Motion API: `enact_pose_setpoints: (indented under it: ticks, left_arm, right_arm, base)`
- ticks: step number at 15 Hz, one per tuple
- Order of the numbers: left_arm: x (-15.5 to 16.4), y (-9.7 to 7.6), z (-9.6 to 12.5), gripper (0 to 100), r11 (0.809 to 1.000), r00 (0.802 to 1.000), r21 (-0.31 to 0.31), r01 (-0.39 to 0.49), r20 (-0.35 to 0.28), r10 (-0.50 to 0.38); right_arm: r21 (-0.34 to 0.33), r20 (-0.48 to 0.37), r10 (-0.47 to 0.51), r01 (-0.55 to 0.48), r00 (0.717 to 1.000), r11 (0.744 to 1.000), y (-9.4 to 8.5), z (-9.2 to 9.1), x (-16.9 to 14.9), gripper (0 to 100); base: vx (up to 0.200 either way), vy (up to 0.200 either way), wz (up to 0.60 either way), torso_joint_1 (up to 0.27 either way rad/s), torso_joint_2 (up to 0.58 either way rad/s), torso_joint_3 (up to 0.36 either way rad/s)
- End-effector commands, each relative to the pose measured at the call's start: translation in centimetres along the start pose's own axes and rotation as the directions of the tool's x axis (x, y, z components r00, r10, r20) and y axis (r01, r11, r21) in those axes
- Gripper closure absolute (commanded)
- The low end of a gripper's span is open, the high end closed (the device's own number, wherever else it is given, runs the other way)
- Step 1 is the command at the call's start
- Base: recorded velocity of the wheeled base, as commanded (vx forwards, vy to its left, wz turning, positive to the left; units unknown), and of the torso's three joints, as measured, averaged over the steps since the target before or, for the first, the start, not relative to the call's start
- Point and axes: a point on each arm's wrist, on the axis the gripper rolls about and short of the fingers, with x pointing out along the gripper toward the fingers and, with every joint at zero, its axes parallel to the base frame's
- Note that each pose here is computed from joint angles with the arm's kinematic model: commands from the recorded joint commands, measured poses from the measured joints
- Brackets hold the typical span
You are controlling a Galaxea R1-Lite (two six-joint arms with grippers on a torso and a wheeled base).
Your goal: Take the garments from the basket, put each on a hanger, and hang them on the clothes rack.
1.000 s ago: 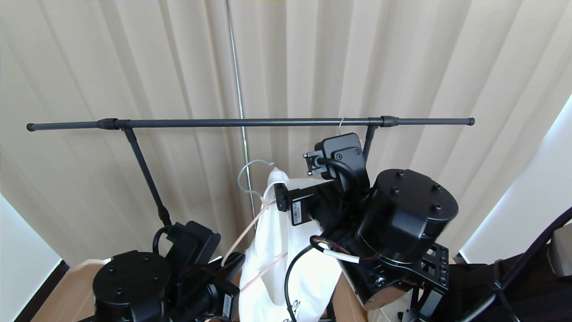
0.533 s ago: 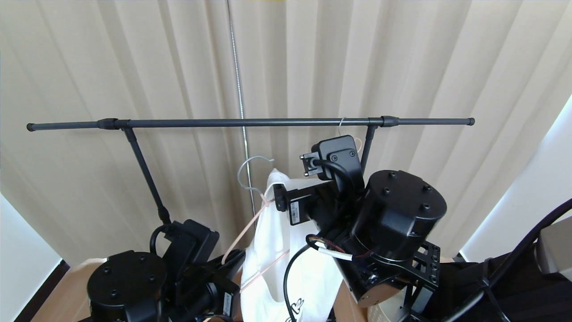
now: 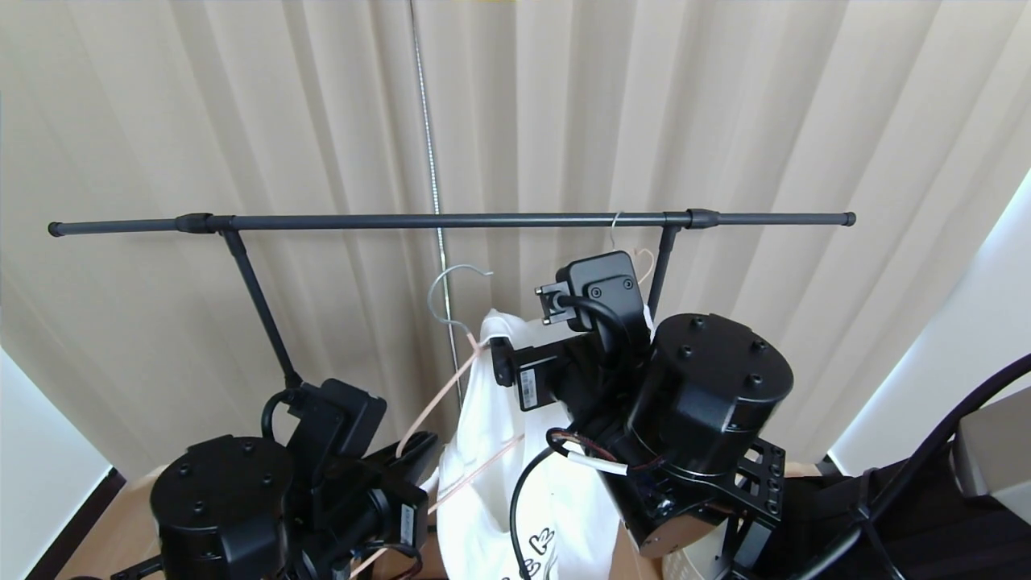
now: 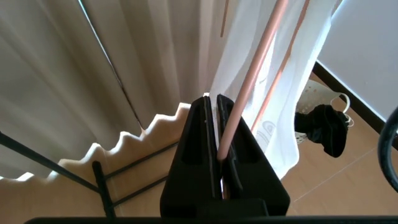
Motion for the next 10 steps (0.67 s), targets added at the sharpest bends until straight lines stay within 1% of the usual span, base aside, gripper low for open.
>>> enact_pose_setpoints:
  ticks: [1,3,6,10]
  left_arm:
    - [0.15,0.18,0.08,100,1.0,1.0,-0.005,-0.01,0.003,0.01]
    - [0.2,0.28,0.12,100,1.0,1.0,-0.006,-0.015,0.004,0.015]
    - [0.83,0.92,0.61,100,0.997,0.997,-0.022,-0.067,0.022,0.068]
    - [0.96,1.08,0.88,100,0.996,0.996,-0.03,-0.08,0.033,0.081]
  right_arm:
    - [-0.001,-0.001,0.002,-0.002,1.0,1.0,0.04,-0.01,-0.03,0]
    - [0.0,0.001,0.002,-0.002,1.0,1.0,0.02,0.05,-0.05,0]
    - [0.001,0.002,0.001,-0.001,1.0,1.0,0.0,0.1,-0.06,0]
    - [0.001,0.002,0.001,-0.001,1.0,1.0,0.0,0.1,-0.06,0]
  base:
    - [0.0,0.0,0.0,0.0,0.0,0.0]
    - [0.0,0.0,0.0,0.0,0.0,0.0]
    - [0.0,0.0,0.0,0.0,0.0,0.0]
    - [0.0,0.0,0.0,0.0,0.0,0.0]
